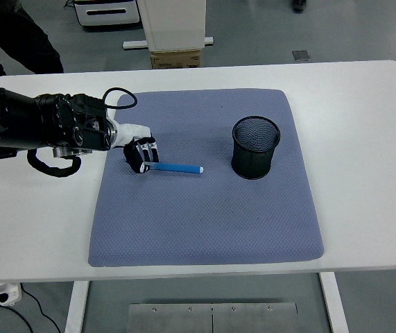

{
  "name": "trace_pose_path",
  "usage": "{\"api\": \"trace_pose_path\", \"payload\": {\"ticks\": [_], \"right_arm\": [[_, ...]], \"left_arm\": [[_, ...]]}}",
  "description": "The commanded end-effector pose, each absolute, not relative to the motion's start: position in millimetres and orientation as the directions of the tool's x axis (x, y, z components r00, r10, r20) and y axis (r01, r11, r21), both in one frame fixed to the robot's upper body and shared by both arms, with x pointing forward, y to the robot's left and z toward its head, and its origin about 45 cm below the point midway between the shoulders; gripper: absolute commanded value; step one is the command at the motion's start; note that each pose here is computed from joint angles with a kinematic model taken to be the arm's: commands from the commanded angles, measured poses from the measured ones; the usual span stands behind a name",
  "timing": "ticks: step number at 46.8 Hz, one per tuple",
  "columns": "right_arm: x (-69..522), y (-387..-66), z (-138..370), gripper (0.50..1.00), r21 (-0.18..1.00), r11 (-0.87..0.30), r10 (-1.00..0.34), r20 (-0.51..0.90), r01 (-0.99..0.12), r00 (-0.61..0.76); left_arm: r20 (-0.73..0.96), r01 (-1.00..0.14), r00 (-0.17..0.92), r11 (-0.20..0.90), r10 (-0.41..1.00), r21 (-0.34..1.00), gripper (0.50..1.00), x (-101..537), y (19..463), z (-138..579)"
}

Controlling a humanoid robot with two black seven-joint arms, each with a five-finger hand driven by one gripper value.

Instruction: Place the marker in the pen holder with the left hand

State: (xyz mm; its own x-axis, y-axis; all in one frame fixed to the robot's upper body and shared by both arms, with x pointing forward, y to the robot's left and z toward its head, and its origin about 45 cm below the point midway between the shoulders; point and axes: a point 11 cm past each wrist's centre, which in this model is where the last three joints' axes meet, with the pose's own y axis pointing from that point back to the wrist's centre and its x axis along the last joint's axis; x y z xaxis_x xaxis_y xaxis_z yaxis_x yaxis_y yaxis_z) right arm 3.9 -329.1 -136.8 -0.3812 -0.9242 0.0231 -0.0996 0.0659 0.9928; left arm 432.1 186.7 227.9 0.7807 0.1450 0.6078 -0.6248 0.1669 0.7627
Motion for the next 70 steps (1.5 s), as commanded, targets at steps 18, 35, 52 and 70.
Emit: {"api": "trace_pose_path", "payload": {"ticks": [18,35,52,70], "right_arm": [[4,-329,-137,1.000,0.993,0.066,-0.924,0.023,-0.100,-0.381],[4,-329,-137,1.000,0.993,0.066,-0.924,0.023,-0.100,-0.381],[4,-329,-137,1.000,0.993,0.066,-0.924,0.023,-0.100,-0.381],[4,-329,-137,1.000,0.993,0.066,-0.924,0.023,-0.100,-0.381]], "left_arm": [[0.612,-0.629,0.778,0.166,0.141,0.760,0.500,434,187,231],[0.621,-0.636,0.772,0.166,0.140,0.753,0.500,436,186,236],[0.644,-0.657,0.754,0.165,0.131,0.736,0.500,442,186,247],[0.663,-0.674,0.738,0.160,0.120,0.721,0.500,447,186,259]]}}
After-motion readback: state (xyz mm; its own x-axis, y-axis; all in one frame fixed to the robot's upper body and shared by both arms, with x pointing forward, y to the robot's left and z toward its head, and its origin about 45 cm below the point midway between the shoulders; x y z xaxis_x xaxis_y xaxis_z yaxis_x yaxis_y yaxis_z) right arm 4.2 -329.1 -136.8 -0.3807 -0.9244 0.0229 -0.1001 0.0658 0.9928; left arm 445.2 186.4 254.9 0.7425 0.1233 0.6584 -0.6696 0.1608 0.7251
